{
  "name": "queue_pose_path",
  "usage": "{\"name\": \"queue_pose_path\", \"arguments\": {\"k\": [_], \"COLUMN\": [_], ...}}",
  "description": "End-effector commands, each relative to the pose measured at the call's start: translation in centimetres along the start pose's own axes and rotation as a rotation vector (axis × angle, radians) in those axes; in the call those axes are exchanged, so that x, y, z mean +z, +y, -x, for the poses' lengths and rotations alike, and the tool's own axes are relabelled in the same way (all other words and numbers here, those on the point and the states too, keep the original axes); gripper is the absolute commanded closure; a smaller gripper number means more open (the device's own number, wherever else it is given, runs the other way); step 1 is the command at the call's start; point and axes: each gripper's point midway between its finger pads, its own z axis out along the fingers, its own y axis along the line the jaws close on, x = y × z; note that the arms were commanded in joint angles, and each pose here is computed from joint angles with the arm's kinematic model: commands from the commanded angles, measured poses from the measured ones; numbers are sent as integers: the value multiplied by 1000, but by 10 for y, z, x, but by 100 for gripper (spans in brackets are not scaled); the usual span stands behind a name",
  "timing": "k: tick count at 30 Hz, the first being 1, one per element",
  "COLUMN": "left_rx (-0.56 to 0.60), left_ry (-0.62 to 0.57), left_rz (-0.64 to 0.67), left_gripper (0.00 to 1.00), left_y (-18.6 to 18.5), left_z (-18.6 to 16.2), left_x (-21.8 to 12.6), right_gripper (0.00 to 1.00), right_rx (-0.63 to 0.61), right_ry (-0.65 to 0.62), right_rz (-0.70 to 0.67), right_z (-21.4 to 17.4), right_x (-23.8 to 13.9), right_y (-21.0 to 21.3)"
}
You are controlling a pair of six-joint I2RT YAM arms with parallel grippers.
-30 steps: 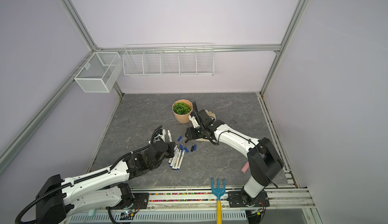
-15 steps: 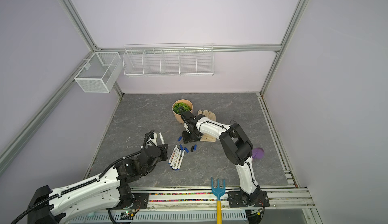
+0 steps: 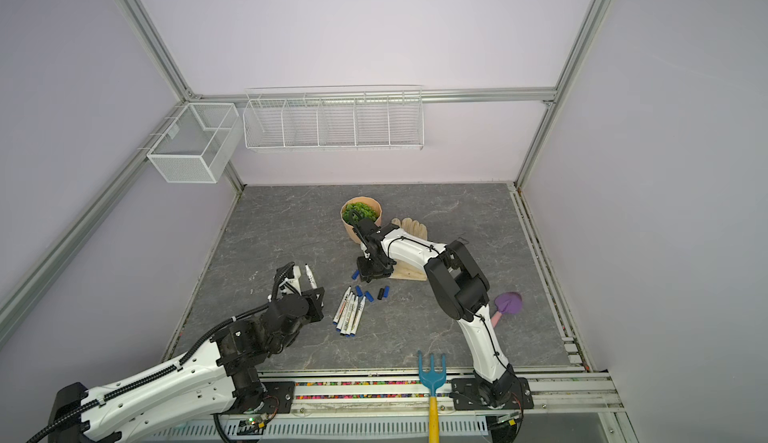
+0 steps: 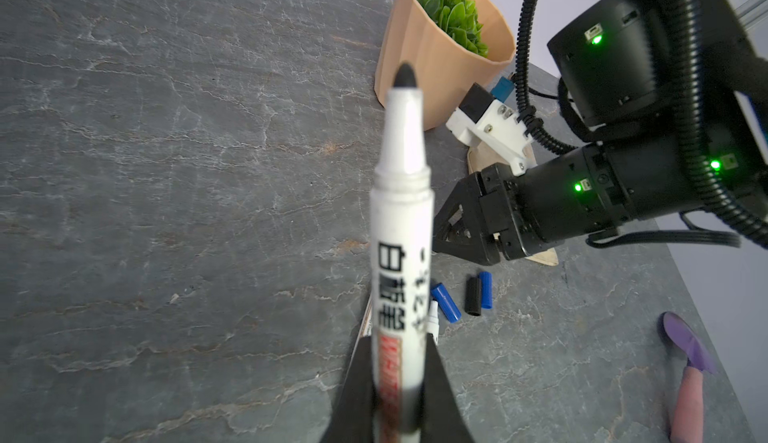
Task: Insert the pens into the pen caps
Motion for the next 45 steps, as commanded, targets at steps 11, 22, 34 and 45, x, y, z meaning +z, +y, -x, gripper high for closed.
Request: {"name": "queue_pose_path", "arguments": {"k": [11, 22, 34, 45], "left_rx": [16, 34, 120, 192], "left_ry": [19, 45, 137, 234], "left_rz": [15, -12, -168, -395], "left_gripper": [100, 100, 100, 100], "left_y": [-3, -13, -45, -100], "left_z": [-2, -4, -19, -34], "left_x": [5, 8, 8, 10], "right_gripper": [65, 66, 86, 93], "right_rx": [-52, -85, -116, -109], "right_ry": [-24, -72, -97, -556], "right_rz": [-296, -286, -275, 241], "right_z": [-10, 4, 17, 18], "right_x": [12, 14, 16, -159], "right_y": [-40, -36, -29, 6]}}
